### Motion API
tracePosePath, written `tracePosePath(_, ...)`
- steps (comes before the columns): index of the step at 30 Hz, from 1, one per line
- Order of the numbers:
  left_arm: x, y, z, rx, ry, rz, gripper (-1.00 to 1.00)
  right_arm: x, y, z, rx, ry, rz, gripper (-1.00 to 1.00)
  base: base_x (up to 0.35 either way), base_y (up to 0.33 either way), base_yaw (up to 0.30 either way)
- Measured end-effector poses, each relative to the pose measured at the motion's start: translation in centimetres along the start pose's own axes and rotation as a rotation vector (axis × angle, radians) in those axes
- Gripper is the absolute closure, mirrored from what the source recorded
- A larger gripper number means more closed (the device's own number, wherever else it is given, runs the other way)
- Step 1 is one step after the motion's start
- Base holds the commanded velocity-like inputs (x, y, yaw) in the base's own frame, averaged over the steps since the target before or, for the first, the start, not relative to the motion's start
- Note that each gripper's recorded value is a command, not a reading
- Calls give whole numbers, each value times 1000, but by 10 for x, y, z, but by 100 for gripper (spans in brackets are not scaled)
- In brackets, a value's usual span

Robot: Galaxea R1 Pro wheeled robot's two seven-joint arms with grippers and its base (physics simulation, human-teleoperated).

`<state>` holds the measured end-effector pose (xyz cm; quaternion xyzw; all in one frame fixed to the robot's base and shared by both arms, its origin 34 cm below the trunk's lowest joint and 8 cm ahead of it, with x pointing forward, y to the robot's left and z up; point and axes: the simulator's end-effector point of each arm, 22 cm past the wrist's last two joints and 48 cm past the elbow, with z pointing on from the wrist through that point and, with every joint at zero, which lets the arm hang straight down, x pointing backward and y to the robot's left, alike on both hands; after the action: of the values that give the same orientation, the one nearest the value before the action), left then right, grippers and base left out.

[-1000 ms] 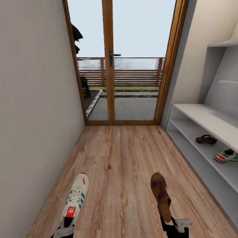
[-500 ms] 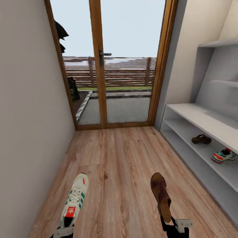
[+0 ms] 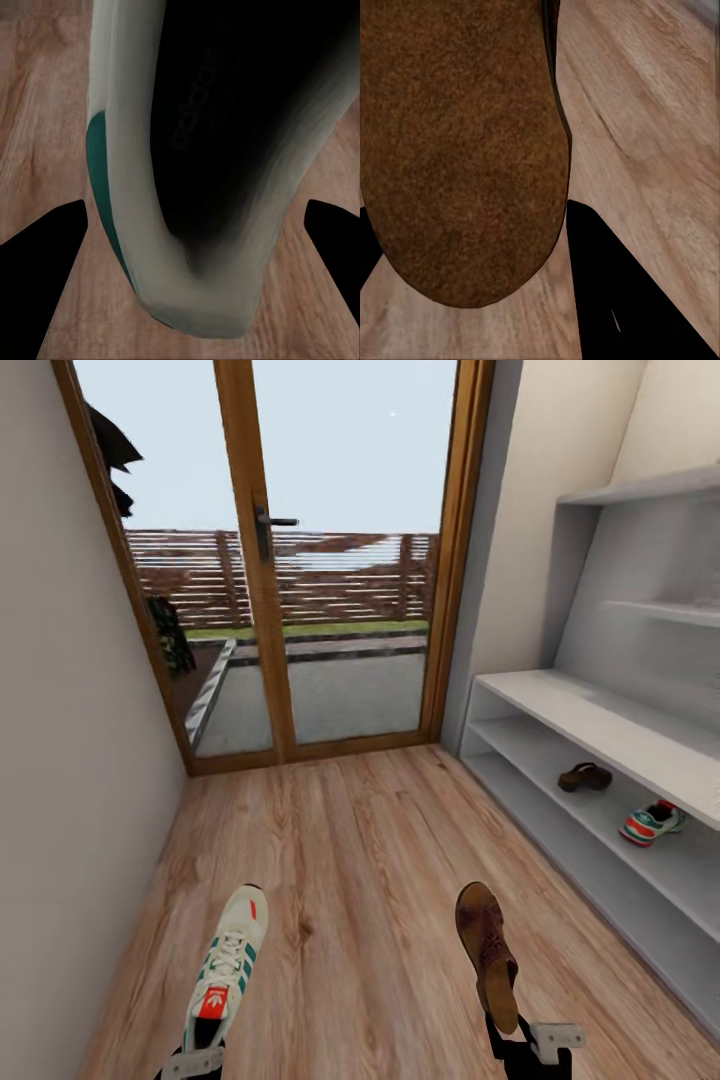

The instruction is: Pick up the two gym shoes and the two sandals from the corridor floor and place them onto the hallstand (shoe rack) in the corridor, making sure they are on the rack and not on the floor. Arrange them so the two gym shoes are next to each other and the two sandals are next to each other.

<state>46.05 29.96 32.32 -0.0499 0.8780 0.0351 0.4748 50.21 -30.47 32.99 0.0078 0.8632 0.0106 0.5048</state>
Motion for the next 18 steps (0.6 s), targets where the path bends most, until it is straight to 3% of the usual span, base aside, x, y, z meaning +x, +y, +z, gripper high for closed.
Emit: tracePosePath(18, -1, 0, 0, 1, -2, 1, 100, 0, 0, 0, 0, -1, 0, 100, 245, 255, -266)
